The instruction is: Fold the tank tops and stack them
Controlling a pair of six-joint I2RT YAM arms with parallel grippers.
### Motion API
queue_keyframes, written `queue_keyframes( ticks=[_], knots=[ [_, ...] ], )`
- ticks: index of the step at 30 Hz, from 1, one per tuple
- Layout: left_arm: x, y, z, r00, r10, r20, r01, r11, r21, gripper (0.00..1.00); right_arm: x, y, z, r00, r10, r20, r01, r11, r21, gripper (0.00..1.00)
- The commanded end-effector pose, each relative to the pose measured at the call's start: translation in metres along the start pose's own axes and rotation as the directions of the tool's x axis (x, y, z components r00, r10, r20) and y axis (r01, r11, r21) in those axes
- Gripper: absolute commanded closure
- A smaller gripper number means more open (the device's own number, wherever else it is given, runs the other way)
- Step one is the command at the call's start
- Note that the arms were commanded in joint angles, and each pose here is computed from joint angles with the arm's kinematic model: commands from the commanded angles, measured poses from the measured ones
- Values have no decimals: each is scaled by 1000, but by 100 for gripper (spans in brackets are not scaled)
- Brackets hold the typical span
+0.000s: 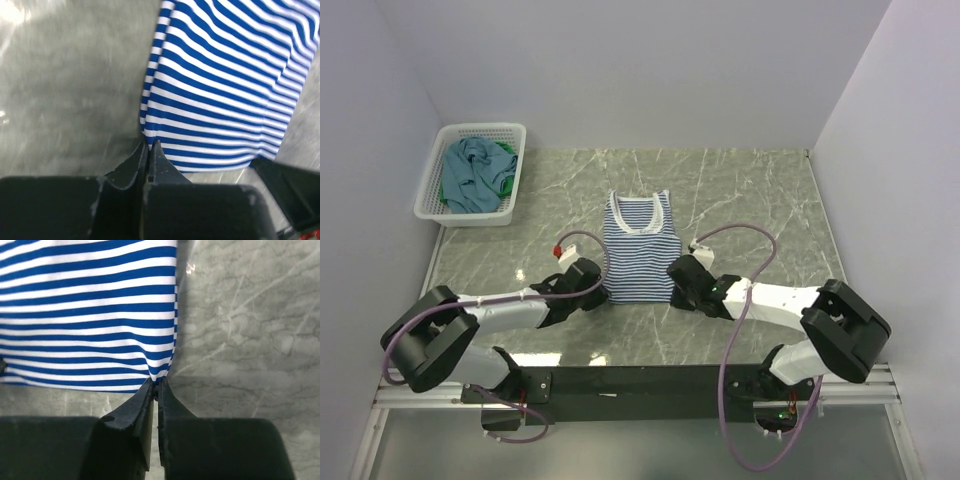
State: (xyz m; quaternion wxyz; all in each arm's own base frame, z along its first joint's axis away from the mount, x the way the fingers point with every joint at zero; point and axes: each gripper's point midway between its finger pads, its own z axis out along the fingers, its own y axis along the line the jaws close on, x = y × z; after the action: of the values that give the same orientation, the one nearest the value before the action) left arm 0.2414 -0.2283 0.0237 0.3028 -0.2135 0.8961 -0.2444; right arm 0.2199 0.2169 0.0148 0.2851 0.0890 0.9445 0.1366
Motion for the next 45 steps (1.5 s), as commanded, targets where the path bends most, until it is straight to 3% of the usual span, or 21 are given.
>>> queue_keyframes(
  ticks=[1,8,11,13,20,30,45],
  knots=[
    [14,18,-16,996,74,-50,-78,995,-66,99,10,-22,-8,999,-44,-6,44,997,61,97],
    [48,15,-67,990,85,-113,-88,996,-23,100,47,-19,-59,997,-77,-31,76,996,-40,100],
    [75,6,-101,983,101,-154,-94,994,56,99,68,-18,-89,995,-88,-55,82,991,-102,100],
    [79,-6,-120,984,72,-162,-55,993,107,99,67,-10,-105,998,-47,-44,40,987,-155,100],
    [80,-31,-159,985,114,-131,-98,988,122,99,48,11,-143,997,-71,16,73,974,-214,100],
    [13,-70,-165,998,53,33,-58,979,194,99,-16,46,-153,985,-123,119,148,962,-230,100],
    [-120,-82,-102,986,-27,167,-2,986,166,99,-132,90,-78,975,-174,138,203,951,-232,100]
  ],
)
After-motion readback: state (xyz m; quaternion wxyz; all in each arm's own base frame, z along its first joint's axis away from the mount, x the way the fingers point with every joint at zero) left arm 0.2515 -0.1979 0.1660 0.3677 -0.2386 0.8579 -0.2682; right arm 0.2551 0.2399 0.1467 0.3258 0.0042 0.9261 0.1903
